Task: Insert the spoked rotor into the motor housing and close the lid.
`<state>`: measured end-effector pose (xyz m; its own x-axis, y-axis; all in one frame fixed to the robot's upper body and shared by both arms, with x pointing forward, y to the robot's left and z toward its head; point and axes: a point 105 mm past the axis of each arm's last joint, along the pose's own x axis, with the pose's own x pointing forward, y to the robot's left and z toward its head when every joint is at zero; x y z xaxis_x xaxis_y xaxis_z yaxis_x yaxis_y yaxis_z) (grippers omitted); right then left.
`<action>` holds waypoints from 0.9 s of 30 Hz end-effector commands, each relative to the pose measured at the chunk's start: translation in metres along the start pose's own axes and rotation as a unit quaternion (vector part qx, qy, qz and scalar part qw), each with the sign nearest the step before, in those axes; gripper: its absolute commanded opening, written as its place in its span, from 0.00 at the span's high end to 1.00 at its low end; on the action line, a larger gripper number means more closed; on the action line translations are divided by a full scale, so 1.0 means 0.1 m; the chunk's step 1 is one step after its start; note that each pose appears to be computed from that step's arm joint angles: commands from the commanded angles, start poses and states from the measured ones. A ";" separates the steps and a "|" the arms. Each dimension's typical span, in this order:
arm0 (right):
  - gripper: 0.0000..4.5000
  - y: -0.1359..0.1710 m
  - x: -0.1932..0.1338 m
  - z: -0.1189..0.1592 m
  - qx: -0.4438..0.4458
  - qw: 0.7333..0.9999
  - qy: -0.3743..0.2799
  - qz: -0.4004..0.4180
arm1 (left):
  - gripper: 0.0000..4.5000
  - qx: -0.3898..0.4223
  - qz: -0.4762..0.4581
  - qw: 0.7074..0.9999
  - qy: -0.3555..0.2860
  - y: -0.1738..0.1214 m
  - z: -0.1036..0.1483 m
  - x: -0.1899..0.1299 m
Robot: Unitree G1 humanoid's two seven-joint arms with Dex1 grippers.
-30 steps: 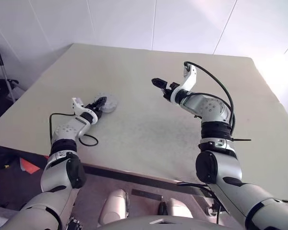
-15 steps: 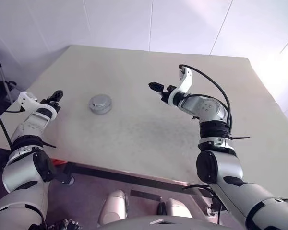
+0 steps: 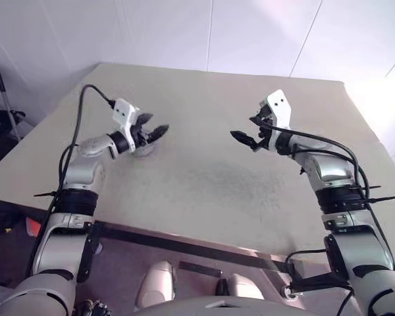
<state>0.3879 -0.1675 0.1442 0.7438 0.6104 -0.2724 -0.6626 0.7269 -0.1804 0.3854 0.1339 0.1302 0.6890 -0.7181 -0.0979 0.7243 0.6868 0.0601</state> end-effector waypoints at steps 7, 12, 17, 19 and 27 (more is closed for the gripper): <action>0.01 0.03 -0.13 -0.02 -0.027 0.999 0.001 0.024 | 0.17 -0.008 -0.064 0.998 0.006 -0.29 -0.10 0.08; 0.01 0.07 -0.10 -0.01 -0.020 1.000 -0.006 0.024 | 0.17 -0.013 -0.055 0.998 -0.006 -0.27 -0.03 0.09; 0.01 0.08 -0.07 -0.02 -0.013 1.000 -0.010 0.016 | 0.17 -0.019 -0.040 0.999 -0.018 -0.25 0.02 0.09; 0.01 0.08 -0.06 0.00 -0.006 1.000 -0.017 0.014 | 0.17 -0.015 -0.032 0.999 -0.020 -0.24 0.04 0.10; 0.01 0.08 -0.04 0.02 0.007 1.000 -0.026 0.008 | 0.17 -0.019 -0.029 0.999 -0.031 -0.29 0.12 0.14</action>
<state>0.3774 -0.1620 0.1275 0.7158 0.6392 -0.2813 -0.6885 0.7132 -0.1314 0.3729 0.1055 0.1157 0.6464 -0.7564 -0.1002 0.7584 0.6513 -0.0242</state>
